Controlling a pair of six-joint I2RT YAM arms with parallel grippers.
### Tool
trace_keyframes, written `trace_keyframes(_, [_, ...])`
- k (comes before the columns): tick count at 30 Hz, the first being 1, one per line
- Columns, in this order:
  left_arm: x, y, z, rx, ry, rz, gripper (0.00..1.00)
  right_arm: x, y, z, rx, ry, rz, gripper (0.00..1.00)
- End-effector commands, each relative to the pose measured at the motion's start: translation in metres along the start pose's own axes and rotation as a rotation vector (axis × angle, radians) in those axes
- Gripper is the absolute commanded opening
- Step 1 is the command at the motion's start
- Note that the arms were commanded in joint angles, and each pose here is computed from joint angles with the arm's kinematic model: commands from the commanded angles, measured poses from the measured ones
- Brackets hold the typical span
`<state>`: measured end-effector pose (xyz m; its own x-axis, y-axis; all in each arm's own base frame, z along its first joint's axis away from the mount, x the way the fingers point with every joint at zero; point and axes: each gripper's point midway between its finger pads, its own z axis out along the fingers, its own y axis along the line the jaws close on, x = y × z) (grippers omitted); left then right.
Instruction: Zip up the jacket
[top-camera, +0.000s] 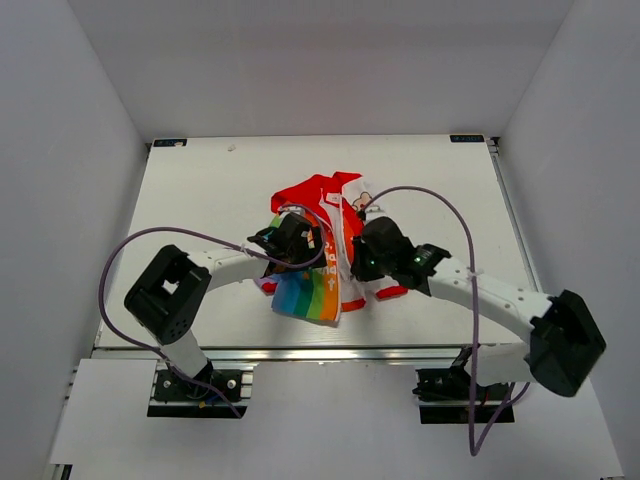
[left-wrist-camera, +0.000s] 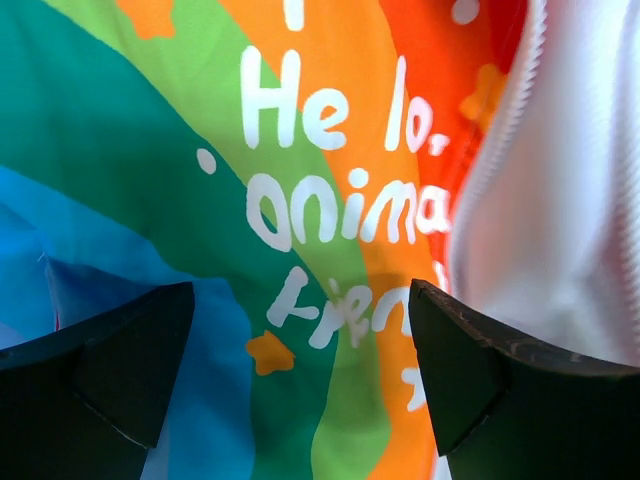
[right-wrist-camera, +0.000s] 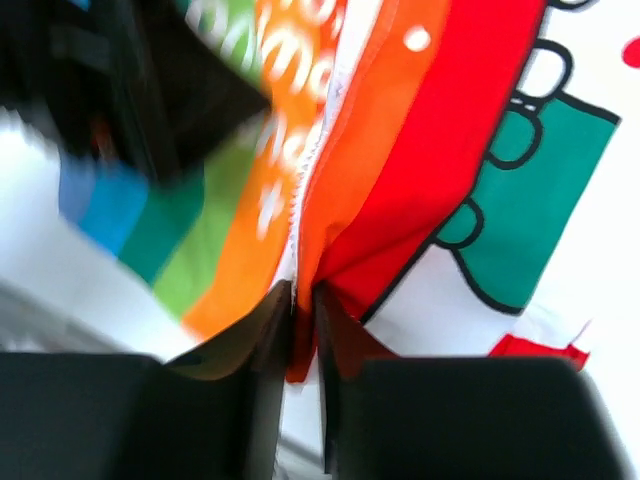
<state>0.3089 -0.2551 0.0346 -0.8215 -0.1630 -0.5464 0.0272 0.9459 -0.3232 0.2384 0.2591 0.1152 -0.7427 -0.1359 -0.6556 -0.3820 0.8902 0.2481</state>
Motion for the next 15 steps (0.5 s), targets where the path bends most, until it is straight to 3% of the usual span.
trace_keyframes(1, [0.01,0.03,0.006,-0.12,0.032,0.003,0.98,0.051,-0.004,-0.016,-0.066,0.147,-0.054,0.23])
trace_keyframes(2, [0.011,0.034,0.008,-0.138,0.033,0.007,0.98,0.07,-0.01,-0.017,-0.069,0.191,-0.054,0.28])
trace_keyframes(6, [0.016,0.041,0.01,-0.163,0.043,0.008,0.98,0.106,-0.024,-0.019,-0.073,0.24,-0.046,0.23])
trace_keyframes(8, [0.016,0.041,0.01,-0.165,0.046,0.005,0.98,0.115,-0.021,-0.021,-0.105,0.247,-0.027,0.11])
trace_keyframes(11, [0.016,0.039,0.008,-0.152,0.049,0.009,0.98,0.128,-0.022,-0.022,-0.133,0.257,-0.028,0.05])
trace_keyframes(13, [0.015,0.036,0.005,-0.137,0.047,0.011,0.98,0.127,-0.015,-0.024,-0.178,0.253,-0.029,0.06])
trace_keyframes(15, [0.011,0.033,0.0,-0.119,0.039,0.011,0.98,0.119,-0.008,-0.025,-0.215,0.222,-0.037,0.2])
